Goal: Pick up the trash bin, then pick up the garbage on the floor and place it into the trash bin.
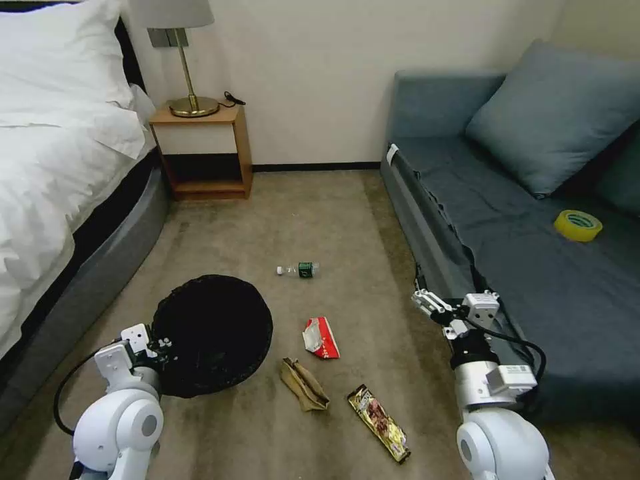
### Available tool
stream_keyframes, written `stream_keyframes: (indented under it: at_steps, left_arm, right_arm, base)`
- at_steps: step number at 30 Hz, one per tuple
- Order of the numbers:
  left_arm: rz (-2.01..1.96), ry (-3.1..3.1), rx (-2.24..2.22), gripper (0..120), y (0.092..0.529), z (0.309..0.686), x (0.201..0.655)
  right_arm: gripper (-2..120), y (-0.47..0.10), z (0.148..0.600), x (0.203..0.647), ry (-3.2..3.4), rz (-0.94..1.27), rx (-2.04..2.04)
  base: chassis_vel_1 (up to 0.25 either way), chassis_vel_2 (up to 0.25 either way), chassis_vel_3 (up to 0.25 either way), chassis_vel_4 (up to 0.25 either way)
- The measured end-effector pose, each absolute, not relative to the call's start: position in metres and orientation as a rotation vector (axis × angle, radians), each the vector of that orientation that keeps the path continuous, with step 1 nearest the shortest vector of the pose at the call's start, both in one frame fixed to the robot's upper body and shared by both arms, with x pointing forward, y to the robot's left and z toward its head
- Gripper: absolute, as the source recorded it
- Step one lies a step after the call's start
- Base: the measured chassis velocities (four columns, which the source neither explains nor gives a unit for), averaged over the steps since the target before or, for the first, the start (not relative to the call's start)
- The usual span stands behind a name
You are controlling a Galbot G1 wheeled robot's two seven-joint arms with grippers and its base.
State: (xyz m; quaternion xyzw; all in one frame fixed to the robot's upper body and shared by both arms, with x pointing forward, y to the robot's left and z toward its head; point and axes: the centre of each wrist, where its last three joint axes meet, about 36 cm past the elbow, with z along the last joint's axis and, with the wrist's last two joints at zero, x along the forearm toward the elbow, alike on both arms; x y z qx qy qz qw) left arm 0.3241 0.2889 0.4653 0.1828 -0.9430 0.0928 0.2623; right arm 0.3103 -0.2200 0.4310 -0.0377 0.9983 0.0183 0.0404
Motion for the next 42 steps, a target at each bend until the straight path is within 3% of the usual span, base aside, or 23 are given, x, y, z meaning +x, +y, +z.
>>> stream_keyframes:
  at_steps: [7, 12, 20, 27, 37, 42]
  left_arm:
    - [0.261, -2.566, 0.501, 3, 0.291, 0.468, 0.323]
    - [0.277, -2.559, 0.505, 3, 0.293, 0.462, 0.324]
    - [0.283, -2.553, 0.513, 3, 0.295, 0.455, 0.324]
    - [0.291, -2.559, 0.5, 3, 0.29, 0.455, 0.324]
    - [0.293, -2.551, 0.506, 3, 0.285, 0.45, 0.321]
    - [0.289, -2.546, 0.512, 3, 0.286, 0.447, 0.321]
  right_arm:
    - [100, -0.217, 0.412, 0.306, 3.368, 0.234, -0.33]
    - [100, -0.231, 0.381, 0.301, 3.475, 0.084, -0.35]
    - [100, -0.244, 0.377, 0.303, 3.514, -0.078, -0.466]
    - [100, -0.246, 0.384, 0.305, 3.679, 0.005, -0.831]
    - [100, -0.276, 0.373, 0.353, 3.731, -0.42, -1.303]
    - [100, -0.273, 0.363, 0.368, 3.716, -0.484, -1.404]
  base:
    - [0.0, 0.0, 0.0, 0.0]
    - [0.0, 0.0, 0.0, 0.0]
    - [0.0, 0.0, 0.0, 0.0]
    - [0.0, 0.0, 0.0, 0.0]
    - [0.0, 0.0, 0.0, 0.0]
    - [0.0, 0.0, 0.0, 0.0]
